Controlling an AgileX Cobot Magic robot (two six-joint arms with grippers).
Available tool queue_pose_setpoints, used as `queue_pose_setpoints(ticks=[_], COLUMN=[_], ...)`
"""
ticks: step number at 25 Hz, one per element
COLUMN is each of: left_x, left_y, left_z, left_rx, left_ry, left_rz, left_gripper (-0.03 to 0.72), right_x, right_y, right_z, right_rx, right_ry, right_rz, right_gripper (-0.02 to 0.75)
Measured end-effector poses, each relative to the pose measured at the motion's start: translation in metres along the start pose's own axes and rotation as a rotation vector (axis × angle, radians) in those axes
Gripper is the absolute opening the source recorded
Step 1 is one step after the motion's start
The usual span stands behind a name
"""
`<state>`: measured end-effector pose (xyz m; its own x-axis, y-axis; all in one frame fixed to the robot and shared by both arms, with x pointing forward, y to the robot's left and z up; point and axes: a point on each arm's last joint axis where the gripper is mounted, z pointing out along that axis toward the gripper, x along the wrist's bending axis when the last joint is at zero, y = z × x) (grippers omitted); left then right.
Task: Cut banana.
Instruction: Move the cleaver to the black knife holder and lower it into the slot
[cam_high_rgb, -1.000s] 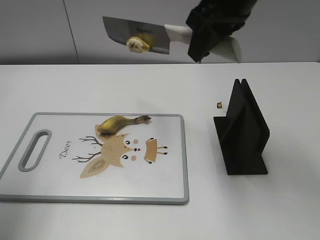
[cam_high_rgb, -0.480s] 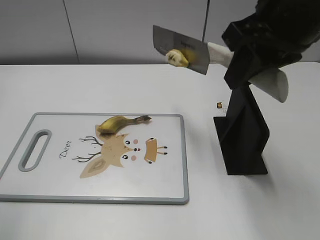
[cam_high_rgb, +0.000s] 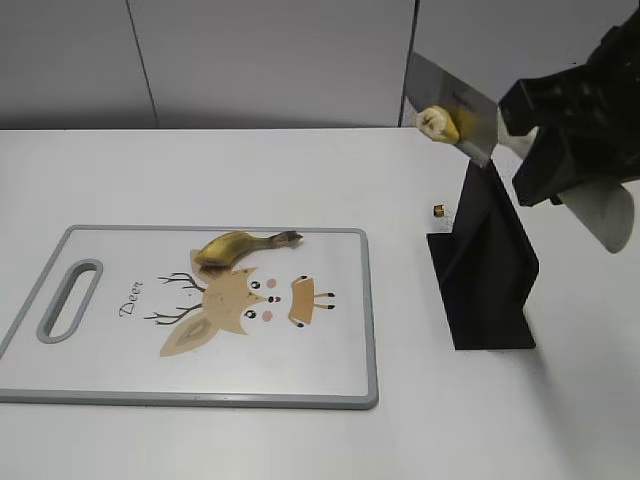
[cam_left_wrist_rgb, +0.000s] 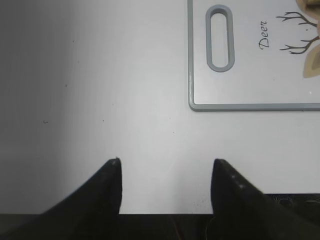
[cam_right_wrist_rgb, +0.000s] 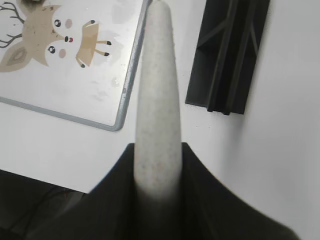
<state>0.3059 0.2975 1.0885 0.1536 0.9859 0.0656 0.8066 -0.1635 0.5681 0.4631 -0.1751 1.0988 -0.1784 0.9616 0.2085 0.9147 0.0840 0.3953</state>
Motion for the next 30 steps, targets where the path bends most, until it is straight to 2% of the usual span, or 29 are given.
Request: queue_pose_setpoints(ticks=[10,16,24,30], left_x=[-0.007,-0.014,-0.015,-0.015], left_y=[-0.054,-0.087,-0.083,-0.082], left_z=[-0.013,-0.017,-0.012,-0.009], left_rx=[-0.195,-0.370,-0.456,-0.469], left_ry=[0.020,0.015,0.000,-0.004], left_rz=[-0.001,-0.004,-0.012,-0.015], left_gripper=[0.555,0.555,0.555,0.555], right_x=[-0.021,-0.024,-0.026,-0.029], right_y=[-0.022,-0.026,-0.031,-0.038], right_z=[-0.004,-0.007,0.001,0.014], right_rx=[-0.058,-0.086,-0.083,-0.079], right_ry=[-0.122,-0.126,-0.124,-0.118], right_rz=[0.080,0.112,0.113,0.112], right_gripper=[0.160,0.160,0.160,0.160])
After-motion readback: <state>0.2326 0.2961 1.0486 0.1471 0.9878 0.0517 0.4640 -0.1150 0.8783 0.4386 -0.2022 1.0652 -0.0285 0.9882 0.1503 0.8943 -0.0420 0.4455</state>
